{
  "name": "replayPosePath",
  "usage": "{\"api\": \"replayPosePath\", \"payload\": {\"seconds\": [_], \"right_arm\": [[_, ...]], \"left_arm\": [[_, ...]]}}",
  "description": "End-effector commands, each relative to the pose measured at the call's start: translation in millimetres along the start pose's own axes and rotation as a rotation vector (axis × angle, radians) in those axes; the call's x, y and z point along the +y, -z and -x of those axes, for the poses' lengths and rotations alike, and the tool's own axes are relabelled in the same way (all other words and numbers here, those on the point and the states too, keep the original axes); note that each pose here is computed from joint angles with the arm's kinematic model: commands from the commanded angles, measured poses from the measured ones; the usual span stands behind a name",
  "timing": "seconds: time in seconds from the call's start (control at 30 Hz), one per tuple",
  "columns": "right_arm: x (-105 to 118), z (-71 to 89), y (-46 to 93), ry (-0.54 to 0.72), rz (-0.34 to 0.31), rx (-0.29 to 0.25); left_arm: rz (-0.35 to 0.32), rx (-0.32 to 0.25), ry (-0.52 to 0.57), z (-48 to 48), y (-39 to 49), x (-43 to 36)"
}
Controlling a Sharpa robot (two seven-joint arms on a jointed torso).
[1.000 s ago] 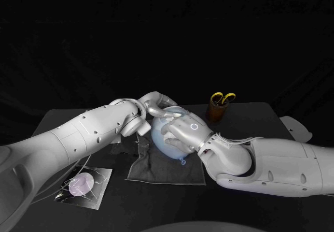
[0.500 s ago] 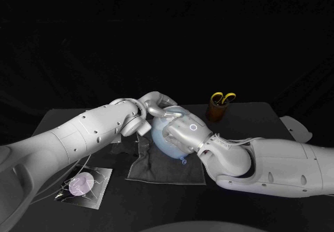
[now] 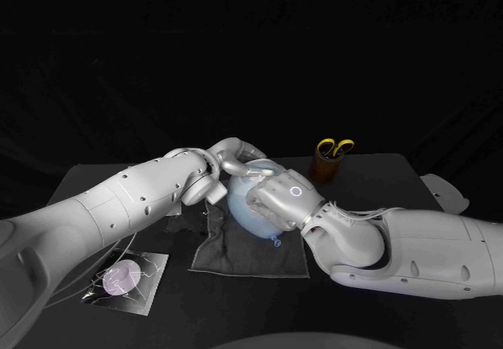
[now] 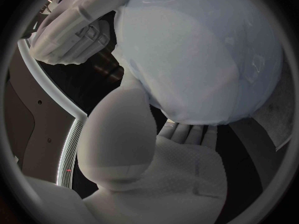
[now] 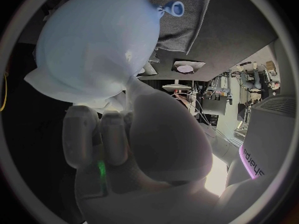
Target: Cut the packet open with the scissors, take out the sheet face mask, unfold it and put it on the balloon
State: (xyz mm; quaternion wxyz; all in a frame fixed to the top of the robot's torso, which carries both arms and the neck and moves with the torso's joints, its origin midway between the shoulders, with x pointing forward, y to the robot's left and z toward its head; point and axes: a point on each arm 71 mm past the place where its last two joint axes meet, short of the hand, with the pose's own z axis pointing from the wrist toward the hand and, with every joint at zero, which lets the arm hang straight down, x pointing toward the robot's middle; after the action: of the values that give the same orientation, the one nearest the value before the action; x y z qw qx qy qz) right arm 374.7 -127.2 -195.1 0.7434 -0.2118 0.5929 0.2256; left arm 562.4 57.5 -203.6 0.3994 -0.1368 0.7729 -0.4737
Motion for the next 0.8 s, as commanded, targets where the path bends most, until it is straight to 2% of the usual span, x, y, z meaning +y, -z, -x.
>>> {"api": "replayPosePath", "payload": {"seconds": [0.03,0.47,0.8], "right_arm": [[-1.6,6.9,4.0,-0.027,0.003,-0.065],[-16.2,32.0,31.6,-0.222,0.033,-0.193],[-33.0,36.6,42.1,-0.308,-0.035,-0.184]], "left_arm": [[0.009,0.021,-0.001,-2.8,0.0,1.4],[0.012,0.02,0.004,-2.0,-0.1,2.2],[0.014,0.021,0.006,-2.4,-0.6,2.1]]}}
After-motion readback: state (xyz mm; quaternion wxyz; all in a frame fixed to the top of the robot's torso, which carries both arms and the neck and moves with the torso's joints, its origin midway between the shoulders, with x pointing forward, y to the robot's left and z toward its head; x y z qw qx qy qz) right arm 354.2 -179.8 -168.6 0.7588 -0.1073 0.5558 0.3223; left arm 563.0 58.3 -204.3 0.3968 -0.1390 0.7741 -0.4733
